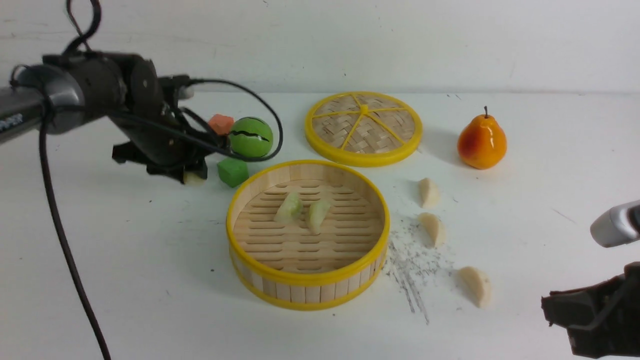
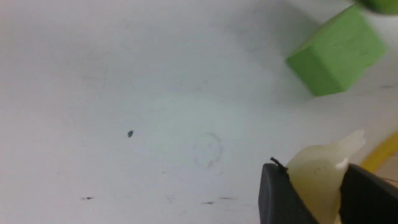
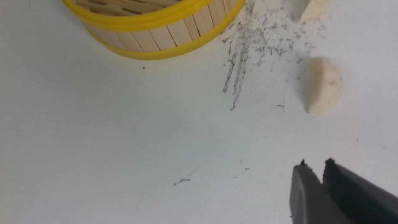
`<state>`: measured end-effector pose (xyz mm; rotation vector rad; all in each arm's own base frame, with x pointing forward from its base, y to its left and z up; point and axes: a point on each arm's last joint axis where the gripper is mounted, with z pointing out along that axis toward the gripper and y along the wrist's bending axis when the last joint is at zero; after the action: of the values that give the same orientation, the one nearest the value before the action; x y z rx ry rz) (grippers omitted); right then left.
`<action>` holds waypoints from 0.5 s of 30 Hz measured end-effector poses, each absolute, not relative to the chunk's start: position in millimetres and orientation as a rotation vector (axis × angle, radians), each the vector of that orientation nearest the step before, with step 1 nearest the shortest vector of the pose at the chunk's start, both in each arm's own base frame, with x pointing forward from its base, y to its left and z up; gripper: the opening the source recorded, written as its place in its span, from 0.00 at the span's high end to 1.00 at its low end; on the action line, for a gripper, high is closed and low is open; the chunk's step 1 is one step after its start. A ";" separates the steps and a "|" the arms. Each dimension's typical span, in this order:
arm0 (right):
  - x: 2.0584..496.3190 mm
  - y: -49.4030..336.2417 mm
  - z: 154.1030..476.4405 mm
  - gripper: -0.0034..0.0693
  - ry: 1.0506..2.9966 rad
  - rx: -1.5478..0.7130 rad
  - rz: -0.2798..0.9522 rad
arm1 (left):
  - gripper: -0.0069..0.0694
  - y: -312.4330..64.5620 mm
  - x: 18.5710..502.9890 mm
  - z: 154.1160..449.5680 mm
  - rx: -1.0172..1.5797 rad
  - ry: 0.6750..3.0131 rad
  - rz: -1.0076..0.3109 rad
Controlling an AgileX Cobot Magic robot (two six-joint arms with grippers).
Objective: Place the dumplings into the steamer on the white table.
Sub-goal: 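Place the dumpling into the bamboo steamer basket with the left gripper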
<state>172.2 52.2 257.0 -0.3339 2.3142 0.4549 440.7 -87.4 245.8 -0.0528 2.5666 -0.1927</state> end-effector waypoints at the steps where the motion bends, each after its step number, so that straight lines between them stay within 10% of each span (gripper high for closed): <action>1: 172.2 52.2 257.0 0.83 2.314 -0.334 0.455 | 0.60 -96.2 434.9 260.6 -0.015 2.545 -0.215; 6: 172.3 52.2 257.0 0.83 2.314 -0.333 0.454 | 0.60 -158.3 405.8 289.8 0.214 2.513 -0.350; 15: 172.3 52.2 257.0 0.83 2.314 -0.333 0.454 | 0.60 -252.8 397.5 212.9 0.495 2.518 -0.380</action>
<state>172.3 52.2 257.0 -0.3334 2.3136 0.4544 397.5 -252.8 212.9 0.4946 2.5184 -0.3795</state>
